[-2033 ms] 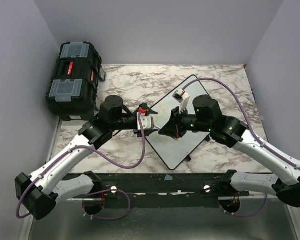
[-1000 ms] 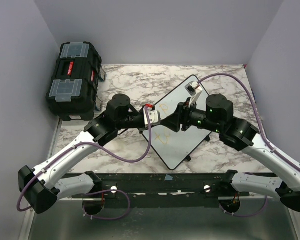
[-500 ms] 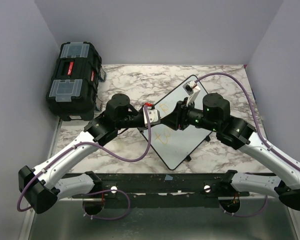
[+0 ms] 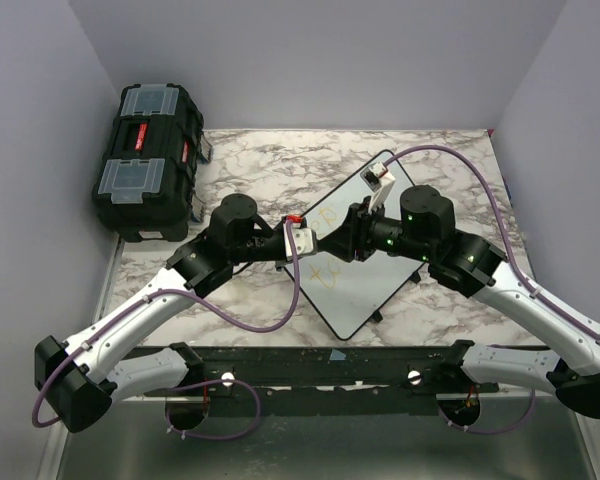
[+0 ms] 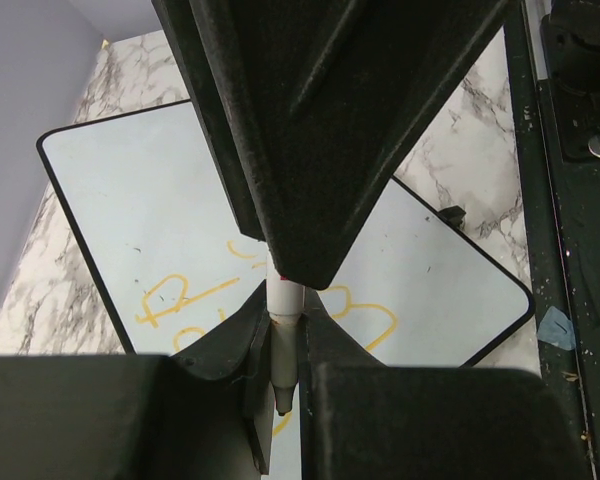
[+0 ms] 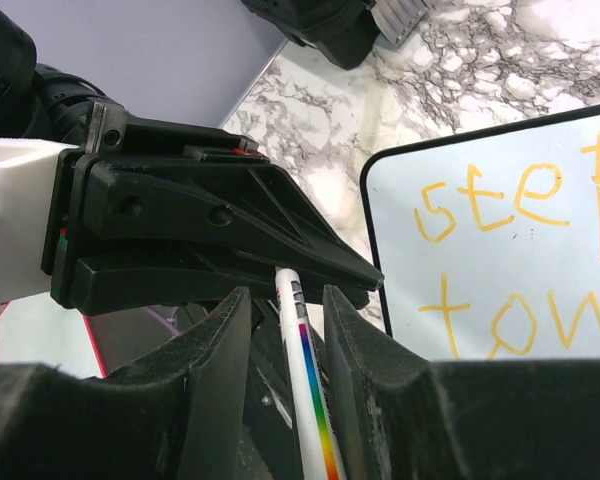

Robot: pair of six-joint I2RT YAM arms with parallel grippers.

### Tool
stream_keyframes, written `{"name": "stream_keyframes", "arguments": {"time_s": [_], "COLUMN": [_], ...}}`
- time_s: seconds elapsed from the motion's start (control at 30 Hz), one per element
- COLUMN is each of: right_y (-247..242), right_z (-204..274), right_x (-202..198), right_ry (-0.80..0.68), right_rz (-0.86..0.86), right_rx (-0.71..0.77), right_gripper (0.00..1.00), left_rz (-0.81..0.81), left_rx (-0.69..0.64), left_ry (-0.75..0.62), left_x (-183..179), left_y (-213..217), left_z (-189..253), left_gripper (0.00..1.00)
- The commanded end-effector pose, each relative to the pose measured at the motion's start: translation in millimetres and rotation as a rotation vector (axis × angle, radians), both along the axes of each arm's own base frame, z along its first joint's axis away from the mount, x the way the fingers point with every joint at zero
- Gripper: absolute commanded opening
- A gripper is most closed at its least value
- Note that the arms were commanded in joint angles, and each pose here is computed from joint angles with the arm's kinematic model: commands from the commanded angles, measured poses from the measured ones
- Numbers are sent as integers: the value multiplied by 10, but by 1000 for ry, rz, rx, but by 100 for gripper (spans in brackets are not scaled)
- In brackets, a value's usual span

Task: Write a sentence on the whiteboard

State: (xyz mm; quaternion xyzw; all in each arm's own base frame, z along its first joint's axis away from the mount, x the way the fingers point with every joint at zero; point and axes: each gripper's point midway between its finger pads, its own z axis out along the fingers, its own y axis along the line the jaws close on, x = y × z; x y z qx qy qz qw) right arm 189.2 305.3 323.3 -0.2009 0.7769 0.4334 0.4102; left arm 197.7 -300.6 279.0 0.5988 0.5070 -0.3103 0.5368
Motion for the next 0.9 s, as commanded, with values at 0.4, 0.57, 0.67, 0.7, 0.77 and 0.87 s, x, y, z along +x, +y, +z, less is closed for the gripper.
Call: {"name": "stream_keyframes", "arguments": {"time_s": [0.4,0.57,0.67,0.7,0.77,0.87], "right_y": [85,107,98,87,44,-77], "right_z": [42,-1,-35,-42,-35,-24], "right_x": [-93,-78,-75,-76,-49,42], "right_ry": [3,14,15,13,1,-16], "right_rz": [71,68,65,62,36,-49], "right_rx": [22,19,9,7,6,-9], "right_gripper": [27,13,1,1,1,1], "left_rz": [-49,-45,-25,-19,-7,4], "left_rx": [-24,-25,-34,-37,-38,-31], "left_ry": [-46,-49,-54,-57,-54,-56], "left_x": [-63,-58,-28,-22,-16,-20], "left_y": [-39,-35,-29,-23,-9,24], "left_z": [64,69,84,95,106,97], "left_gripper": [0,0,2,8,27,47]}}
